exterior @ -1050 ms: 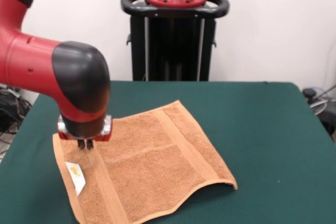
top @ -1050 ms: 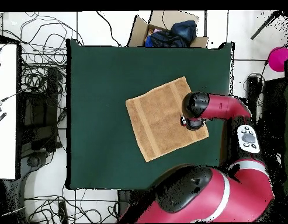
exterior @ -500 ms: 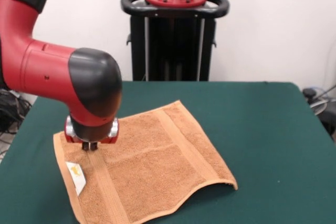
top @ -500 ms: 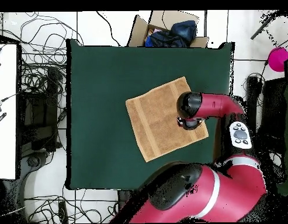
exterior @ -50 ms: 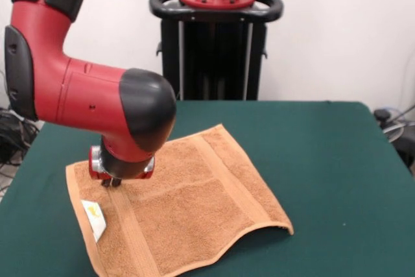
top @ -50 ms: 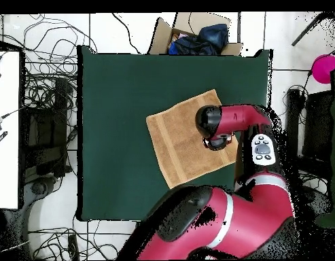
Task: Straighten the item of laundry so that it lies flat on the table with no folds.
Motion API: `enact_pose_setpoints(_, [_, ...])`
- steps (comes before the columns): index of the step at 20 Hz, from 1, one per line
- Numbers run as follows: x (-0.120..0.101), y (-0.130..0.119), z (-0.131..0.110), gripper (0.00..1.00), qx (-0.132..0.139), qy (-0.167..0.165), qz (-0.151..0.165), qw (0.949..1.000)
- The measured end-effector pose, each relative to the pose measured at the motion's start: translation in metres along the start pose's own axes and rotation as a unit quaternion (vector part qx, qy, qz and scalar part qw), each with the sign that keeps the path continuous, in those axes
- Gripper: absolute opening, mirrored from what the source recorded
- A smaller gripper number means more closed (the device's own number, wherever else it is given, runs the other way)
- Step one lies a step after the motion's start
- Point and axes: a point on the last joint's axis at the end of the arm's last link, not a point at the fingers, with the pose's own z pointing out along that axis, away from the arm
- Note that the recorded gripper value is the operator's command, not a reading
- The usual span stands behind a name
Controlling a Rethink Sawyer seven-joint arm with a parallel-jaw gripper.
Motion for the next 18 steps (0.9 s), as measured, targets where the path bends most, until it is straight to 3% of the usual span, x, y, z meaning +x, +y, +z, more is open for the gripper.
enact_pose_setpoints(18, [-0.0086, 0.0050, 0.0008, 0.00, 0.024, 0.032, -0.006, 0.9992])
